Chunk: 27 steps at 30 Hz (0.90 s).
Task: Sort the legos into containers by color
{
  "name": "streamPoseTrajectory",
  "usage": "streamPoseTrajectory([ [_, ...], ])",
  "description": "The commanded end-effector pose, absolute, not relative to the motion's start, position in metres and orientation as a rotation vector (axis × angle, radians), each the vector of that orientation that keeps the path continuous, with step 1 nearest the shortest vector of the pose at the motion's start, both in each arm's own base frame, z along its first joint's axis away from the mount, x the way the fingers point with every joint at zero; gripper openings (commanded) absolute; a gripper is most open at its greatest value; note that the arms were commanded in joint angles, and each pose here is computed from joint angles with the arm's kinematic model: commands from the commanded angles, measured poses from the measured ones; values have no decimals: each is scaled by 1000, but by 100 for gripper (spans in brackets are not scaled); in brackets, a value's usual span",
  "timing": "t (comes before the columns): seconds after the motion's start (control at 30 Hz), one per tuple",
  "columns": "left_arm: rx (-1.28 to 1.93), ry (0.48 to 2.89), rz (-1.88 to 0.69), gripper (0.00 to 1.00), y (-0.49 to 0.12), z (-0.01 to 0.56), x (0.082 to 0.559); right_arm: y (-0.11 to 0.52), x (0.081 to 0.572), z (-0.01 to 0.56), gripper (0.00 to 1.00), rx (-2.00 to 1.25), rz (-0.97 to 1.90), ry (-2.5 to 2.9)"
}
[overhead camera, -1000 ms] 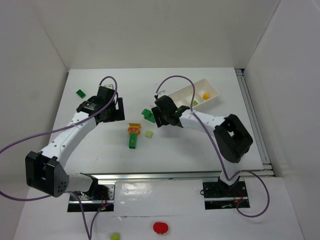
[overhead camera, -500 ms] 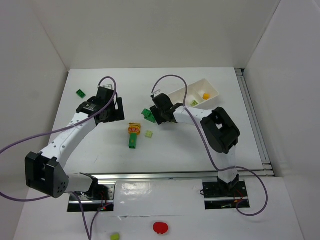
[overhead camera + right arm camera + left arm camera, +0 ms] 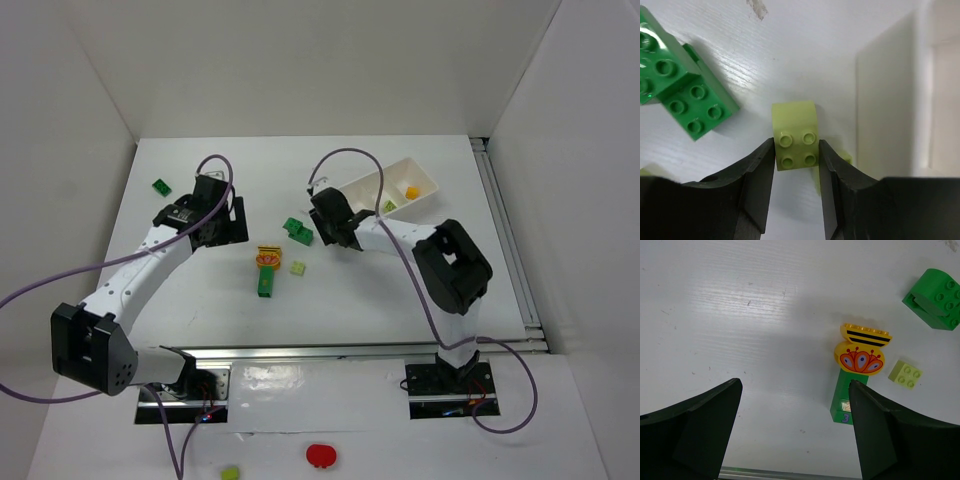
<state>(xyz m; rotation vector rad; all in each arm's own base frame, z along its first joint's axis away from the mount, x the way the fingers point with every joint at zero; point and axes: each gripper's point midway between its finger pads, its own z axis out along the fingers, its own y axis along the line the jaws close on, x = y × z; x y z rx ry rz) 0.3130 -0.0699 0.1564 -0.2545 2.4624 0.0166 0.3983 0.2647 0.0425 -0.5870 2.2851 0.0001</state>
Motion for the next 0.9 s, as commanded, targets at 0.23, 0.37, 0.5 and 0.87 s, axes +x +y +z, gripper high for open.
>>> streamPoseTrajectory([
  [0.23,-298,2441,-10,97,-73,162,322,224,432,196,37,-184,60,1977],
  [0.37,-294,2445,-22,97,-75,162,324,176,460,185,37,25,-56,2037],
  [0.5,-277,2445,-44,97,-79,165,325,150,480,167,37,161,-81,2078],
  [0.87,-261,2422,-64,97,-80,175,325,126,494,158,90,274,-124,2034],
])
